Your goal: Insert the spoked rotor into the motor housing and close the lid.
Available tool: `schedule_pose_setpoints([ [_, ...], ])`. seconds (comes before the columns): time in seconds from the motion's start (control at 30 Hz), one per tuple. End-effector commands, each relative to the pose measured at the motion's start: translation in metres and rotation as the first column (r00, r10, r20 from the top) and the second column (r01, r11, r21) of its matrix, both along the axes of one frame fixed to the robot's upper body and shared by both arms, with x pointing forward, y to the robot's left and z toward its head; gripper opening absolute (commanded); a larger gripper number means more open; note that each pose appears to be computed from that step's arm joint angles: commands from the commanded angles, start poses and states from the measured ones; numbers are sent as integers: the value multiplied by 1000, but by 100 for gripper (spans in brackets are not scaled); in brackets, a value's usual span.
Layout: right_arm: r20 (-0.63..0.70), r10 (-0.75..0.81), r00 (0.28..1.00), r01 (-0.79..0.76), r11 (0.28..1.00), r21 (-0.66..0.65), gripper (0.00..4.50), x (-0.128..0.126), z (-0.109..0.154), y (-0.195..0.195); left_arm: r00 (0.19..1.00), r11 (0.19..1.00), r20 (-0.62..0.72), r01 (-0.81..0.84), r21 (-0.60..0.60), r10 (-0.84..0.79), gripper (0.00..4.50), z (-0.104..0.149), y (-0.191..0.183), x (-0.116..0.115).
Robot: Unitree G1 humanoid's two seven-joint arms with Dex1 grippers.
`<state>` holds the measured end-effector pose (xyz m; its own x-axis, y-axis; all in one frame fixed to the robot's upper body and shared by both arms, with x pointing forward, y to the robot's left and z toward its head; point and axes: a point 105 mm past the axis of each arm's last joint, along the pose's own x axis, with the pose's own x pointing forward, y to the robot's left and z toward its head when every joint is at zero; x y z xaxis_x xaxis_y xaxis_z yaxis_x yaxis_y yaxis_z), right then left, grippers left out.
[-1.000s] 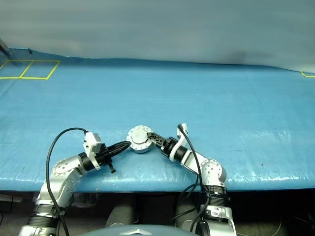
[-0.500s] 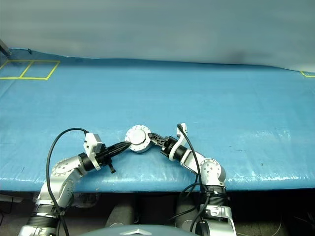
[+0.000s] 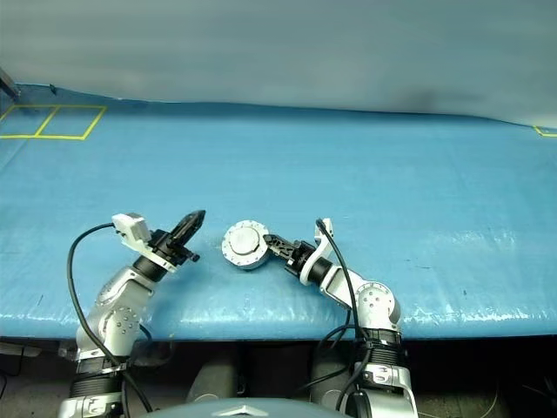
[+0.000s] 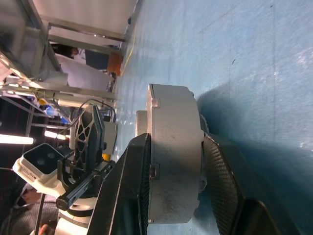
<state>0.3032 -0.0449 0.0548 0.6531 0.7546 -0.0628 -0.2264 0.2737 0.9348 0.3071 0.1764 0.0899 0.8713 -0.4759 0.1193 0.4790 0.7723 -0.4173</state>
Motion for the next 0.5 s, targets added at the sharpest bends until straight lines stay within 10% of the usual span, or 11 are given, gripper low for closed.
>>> schedule_pose_setpoints([
  [0.03, 87, -27, 996, 19, 995, 94, 126, 1, 31, 2, 996, 996, -44, 71, -57, -74, 0, 2, -9, -7],
  [0.23, 172, -53, 984, 28, 989, 143, 126, 5, 61, 1, 982, 956, -2, 182, -232, -187, 18, 9, -13, -19],
  [0.5, 252, -85, 964, 29, 976, 216, 126, 11, 94, -2, 955, 895, -14, 273, -352, -296, 256, 7, -28, -29],
])
